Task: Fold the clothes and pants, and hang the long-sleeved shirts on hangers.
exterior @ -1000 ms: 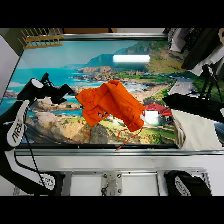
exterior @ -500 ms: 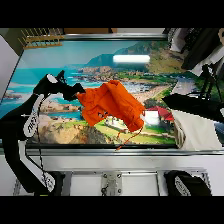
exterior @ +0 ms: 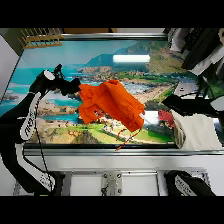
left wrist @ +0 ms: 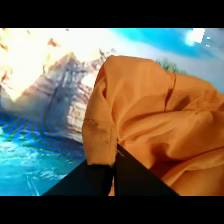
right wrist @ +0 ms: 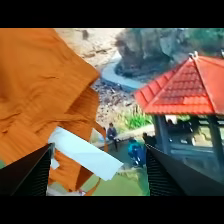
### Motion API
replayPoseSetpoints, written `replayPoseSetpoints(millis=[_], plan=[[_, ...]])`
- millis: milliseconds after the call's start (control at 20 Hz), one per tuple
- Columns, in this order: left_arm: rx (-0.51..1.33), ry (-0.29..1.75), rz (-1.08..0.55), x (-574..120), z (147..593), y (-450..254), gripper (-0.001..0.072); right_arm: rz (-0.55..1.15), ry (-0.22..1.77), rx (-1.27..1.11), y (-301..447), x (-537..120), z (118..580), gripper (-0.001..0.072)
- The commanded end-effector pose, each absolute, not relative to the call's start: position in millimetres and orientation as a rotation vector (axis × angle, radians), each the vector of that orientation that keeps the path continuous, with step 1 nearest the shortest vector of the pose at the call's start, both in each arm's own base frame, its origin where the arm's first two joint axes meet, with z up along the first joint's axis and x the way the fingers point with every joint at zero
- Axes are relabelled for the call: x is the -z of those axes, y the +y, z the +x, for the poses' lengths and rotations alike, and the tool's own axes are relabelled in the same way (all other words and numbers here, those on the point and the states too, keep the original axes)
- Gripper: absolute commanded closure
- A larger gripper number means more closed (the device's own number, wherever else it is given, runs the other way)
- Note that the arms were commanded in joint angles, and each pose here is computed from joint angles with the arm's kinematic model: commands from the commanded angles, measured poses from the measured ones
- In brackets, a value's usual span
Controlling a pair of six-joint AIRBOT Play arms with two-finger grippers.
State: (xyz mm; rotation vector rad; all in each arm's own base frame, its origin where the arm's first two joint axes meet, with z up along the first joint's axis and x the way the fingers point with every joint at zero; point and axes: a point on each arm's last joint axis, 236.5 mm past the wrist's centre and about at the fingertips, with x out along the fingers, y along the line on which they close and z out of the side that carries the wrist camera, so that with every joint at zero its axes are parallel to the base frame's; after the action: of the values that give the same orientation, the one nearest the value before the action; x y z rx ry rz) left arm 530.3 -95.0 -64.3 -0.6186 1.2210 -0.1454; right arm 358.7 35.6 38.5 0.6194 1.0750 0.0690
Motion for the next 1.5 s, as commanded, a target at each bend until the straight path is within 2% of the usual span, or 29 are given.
replayPoseSetpoints(millis=[0,100,250,600,650,700,800,900,1000,1150,1300,1450], plan=[[0.149,1.178,-0.613,44.4,534.1,-86.9,0.0699,0.773,1.231,-0.001,39.8,35.4,375.0,0.0106],[0.151,1.19,-0.609,46.0,531.6,-87.1,0.0699,0.948,1.241,-0.001,60.6,60.5,396.1,0.0106],[0.158,1.196,-0.604,46.4,530.0,-91.1,0.0699,1.099,1.208,-0.071,92.4,68.0,429.1,0.0106],[0.158,1.197,-0.603,46.4,529.9,-91.1,0.0699,1.07,1.295,-0.14,140.7,93.1,446.9,0.0109],[0.158,1.197,-0.604,46.4,530.0,-91.2,0.0699,1.062,1.301,-0.149,145.7,94.4,448.3,0.0132],[0.158,1.197,-0.604,46.4,529.9,-91.2,0.0699,1.048,1.3,-0.163,150.4,94.2,450.4,0.0288],[0.159,1.199,-0.603,46.0,529.3,-90.8,0.0699,0.968,1.262,-0.225,153.7,88.2,457.8,0.0699],[0.157,1.163,-0.604,28.8,535.0,-83.0,0.07,0.895,1.223,-0.263,146.8,69.5,467.7,0.07],[0.177,1.033,-0.578,-28.0,551.0,-69.7,0.07,0.741,1.153,-0.305,128.3,25.6,480.3,0.0701],[0.233,0.742,-0.487,-170.9,557.1,-52.0,0.07,0.514,0.994,-0.379,105.4,-88.6,487.0,0.0701],[0.288,0.453,-0.366,-322.1,509.2,-49.2,0.07,0.332,0.749,-0.394,91.5,-220.3,465.0,0.0701],[0.335,0.3,-0.284,-414.1,432.4,-60.7,0.07,0.252,0.532,-0.398,89.0,-316.5,417.2,0.0701]])
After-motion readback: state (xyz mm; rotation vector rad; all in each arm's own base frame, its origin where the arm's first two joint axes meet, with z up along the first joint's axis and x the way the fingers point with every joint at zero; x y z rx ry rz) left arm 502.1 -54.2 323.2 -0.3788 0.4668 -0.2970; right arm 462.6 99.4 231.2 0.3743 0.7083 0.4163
